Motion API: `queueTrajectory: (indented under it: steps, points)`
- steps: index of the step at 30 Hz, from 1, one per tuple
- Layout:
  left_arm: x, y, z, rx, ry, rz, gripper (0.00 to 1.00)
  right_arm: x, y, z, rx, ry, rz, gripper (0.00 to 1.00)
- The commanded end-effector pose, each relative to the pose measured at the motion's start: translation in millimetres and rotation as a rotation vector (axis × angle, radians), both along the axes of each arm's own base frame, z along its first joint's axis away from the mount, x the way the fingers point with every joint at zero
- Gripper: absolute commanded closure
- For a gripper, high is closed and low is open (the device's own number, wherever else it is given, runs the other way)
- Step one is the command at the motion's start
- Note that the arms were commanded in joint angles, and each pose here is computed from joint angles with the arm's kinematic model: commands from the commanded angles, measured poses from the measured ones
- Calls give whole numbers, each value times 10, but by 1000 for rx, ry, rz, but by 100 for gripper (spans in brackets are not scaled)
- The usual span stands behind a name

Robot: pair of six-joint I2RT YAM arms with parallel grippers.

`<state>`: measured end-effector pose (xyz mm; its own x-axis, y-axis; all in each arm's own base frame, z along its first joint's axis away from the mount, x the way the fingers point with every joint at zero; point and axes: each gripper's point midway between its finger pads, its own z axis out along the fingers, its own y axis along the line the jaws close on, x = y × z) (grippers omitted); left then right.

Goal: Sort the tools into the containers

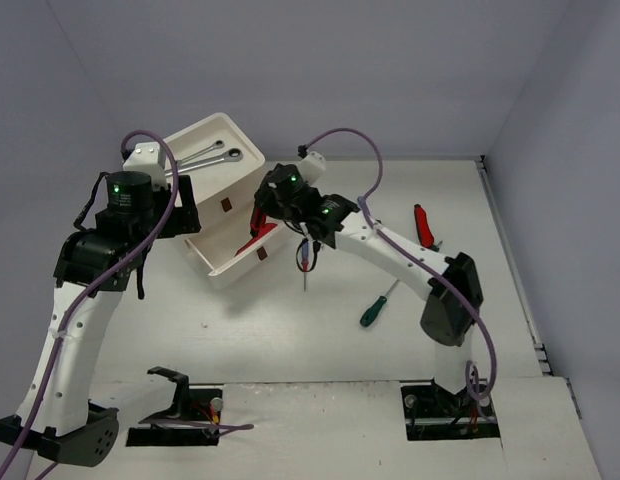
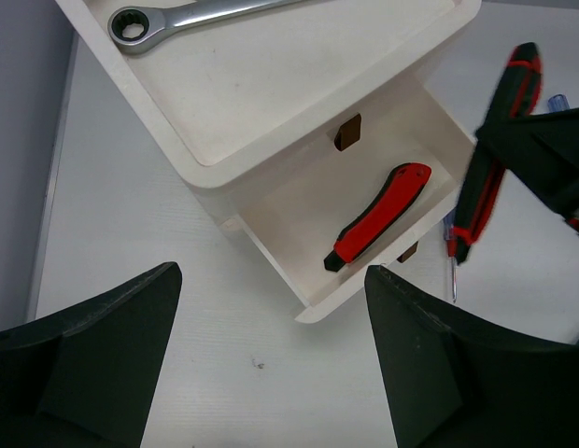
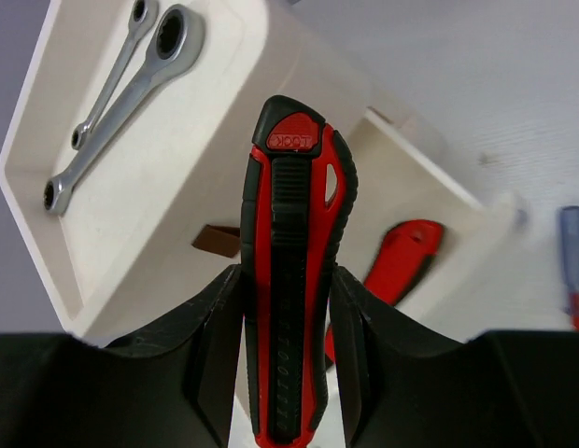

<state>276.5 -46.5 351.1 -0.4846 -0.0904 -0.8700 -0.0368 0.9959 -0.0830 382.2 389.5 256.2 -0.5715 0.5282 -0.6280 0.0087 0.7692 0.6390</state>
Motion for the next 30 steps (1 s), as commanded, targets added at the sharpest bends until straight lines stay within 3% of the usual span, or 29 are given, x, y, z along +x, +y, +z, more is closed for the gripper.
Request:
queueTrajectory:
  steps: [1, 7, 13, 18, 25, 30]
  points:
    - [7, 0, 216, -32, -73, 18, 23, 147, 494, 28, 78, 1, 32, 76]
    - [-36, 39, 231, -28, -85, 30, 24, 241, 664, -38, 49, -22, 57, 46]
    - [-28, 47, 238, -23, -86, 33, 23, 220, 486, 26, -82, -96, 111, 37]
    - [-24, 53, 296, -20, -100, 32, 23, 229, -267, 179, -335, -206, 81, 37]
    - [7, 22, 258, -19, -85, 19, 23, 341, -1756, -451, -577, -70, 36, 38]
    - [23, 1, 228, -12, -76, 5, 23, 261, -2389, -994, -596, 79, 84, 38]
